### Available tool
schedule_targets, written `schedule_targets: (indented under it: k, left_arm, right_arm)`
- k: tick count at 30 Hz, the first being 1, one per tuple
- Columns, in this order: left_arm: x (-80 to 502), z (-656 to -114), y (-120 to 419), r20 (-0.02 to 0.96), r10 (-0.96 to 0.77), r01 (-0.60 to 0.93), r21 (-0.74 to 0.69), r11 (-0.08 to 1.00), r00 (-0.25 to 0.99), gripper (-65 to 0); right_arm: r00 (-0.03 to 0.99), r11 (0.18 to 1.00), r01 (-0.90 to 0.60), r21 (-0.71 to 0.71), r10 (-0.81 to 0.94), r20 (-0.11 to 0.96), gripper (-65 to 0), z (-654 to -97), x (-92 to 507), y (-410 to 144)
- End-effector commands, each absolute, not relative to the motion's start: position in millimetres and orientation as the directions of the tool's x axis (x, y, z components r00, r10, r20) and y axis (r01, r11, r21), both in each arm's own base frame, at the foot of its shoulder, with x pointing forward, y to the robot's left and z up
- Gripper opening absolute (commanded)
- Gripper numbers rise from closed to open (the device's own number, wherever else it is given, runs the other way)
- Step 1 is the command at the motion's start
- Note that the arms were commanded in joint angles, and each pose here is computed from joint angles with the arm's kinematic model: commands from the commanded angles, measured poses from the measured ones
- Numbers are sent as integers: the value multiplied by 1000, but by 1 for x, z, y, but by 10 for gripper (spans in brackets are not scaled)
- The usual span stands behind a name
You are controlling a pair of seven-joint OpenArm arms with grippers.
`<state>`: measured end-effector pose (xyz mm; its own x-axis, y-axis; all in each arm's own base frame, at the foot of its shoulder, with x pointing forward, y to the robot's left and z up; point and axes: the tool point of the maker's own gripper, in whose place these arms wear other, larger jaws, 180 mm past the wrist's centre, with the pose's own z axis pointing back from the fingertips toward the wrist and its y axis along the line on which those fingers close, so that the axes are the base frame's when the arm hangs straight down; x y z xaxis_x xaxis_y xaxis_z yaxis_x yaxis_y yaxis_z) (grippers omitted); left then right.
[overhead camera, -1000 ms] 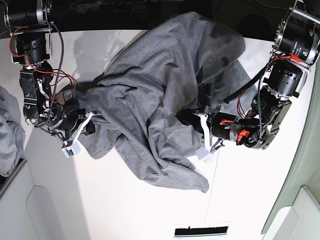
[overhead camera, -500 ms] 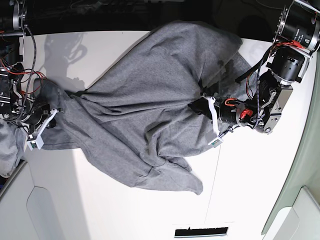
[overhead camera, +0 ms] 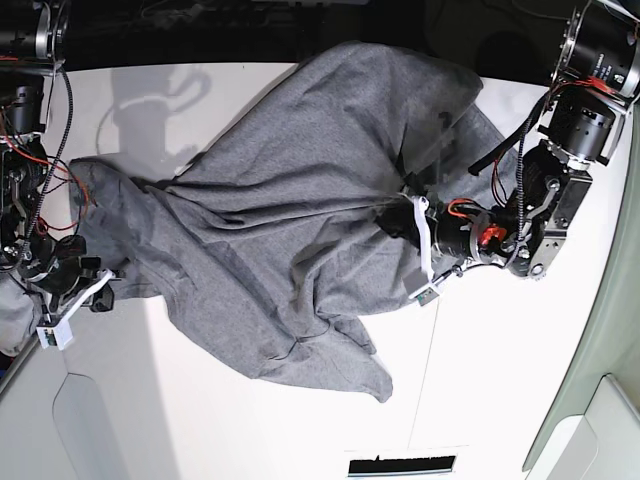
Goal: Layout the t-shirt on the table in an organized manner, then fold the t-shirt properly
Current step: 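Pull the shirt fabric apart with both grippers to spread it, then release the shirt and regrasp its bunched middle with the right gripper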
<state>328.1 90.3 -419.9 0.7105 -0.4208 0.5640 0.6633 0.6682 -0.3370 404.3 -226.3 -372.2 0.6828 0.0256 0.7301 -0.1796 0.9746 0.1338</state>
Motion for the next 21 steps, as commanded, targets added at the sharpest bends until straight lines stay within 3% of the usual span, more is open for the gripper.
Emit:
schedule_targets:
  k: [1, 5, 12, 21]
  left_arm:
    - [344, -393, 91, 627, -404, 692, -315, 650, 666, -589]
    - [345, -362, 97, 663, -399, 718, -311, 622, 633, -469]
    - [310, -377, 143, 575, -420, 671, -339, 659, 702, -464]
    - [250, -396, 178, 483, -320, 544, -449, 709, 815, -465]
  right_arm:
    - [655, 974, -188, 123, 31, 755, -650, -356, 408, -230]
    - [655, 930, -313, 193, 64, 753, -650, -362, 375, -199]
    - [731, 835, -427, 347, 93, 677, -650, -389, 277, -152]
    - [818, 826, -389, 408, 106, 565, -650, -421, 200, -144]
